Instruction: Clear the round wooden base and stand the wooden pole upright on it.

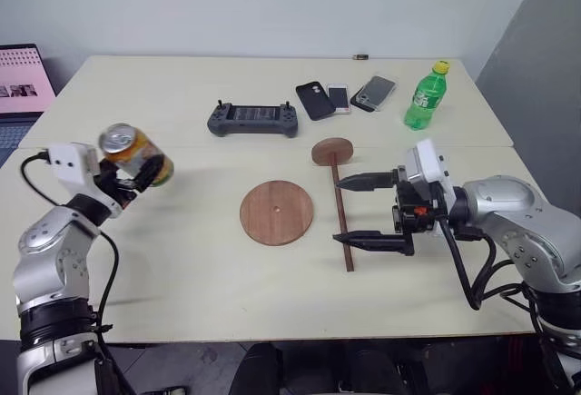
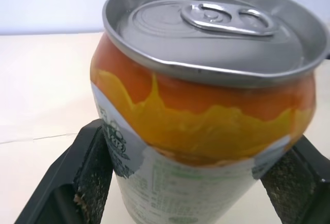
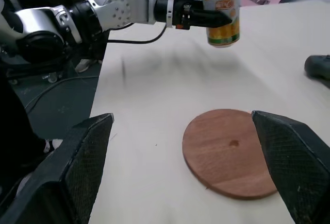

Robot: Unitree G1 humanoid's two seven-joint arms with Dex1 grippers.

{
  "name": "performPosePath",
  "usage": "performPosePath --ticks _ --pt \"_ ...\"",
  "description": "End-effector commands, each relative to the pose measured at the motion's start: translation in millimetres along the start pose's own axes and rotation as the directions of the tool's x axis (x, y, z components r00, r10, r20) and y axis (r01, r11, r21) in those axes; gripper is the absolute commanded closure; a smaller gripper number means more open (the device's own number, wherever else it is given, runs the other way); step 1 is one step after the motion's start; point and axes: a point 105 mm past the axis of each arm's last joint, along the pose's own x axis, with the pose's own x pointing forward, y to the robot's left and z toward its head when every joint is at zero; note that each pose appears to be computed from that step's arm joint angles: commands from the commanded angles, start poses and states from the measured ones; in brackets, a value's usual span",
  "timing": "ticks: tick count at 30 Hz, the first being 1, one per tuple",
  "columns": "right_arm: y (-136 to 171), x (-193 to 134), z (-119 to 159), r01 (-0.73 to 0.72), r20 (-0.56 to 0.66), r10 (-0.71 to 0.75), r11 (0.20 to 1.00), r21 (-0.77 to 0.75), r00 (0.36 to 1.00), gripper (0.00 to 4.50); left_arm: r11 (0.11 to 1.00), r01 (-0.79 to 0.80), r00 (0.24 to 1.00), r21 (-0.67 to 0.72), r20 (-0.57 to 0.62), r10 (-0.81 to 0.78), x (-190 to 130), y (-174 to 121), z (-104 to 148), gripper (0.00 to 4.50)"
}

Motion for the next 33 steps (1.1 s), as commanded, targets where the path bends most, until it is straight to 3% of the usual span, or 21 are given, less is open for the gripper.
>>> performPosePath --ticks 1,9,19,22,33 --pt "-4.0 6.0 13.1 -0.01 0.04 0.013 0.998 -0.066 0.999 0.0 0.977 -0.207 0.978 0.056 0.042 0.205 -21.4 48.6 16.2 0.96" --pt "-7.2 14.7 12.6 -0.02 0.04 0.024 0.996 -0.092 0.999 0.0 0.932 -0.36 0.933 0.038 0.02 0.36 -41.7 86.7 3.5 0.96" --pt "-5.3 14.6 10.0 -0.028 0.035 0.032 0.995 -0.092 0.999 0.0 0.911 -0.413 0.91 0.005 -0.042 0.413 -47.0 99.4 -18.9 0.96" --pt "-4.3 14.3 9.3 -0.028 0.033 0.031 0.995 -0.091 0.999 0.0 0.908 -0.42 0.907 -0.008 -0.049 0.419 -49.2 101.8 -22.1 0.05" --pt "-2.7 14.3 11.0 -0.03 0.03 0.033 0.996 -0.088 0.999 0.0 0.925 -0.378 0.924 0.029 -0.054 0.379 -62.5 94.4 -25.8 0.05"
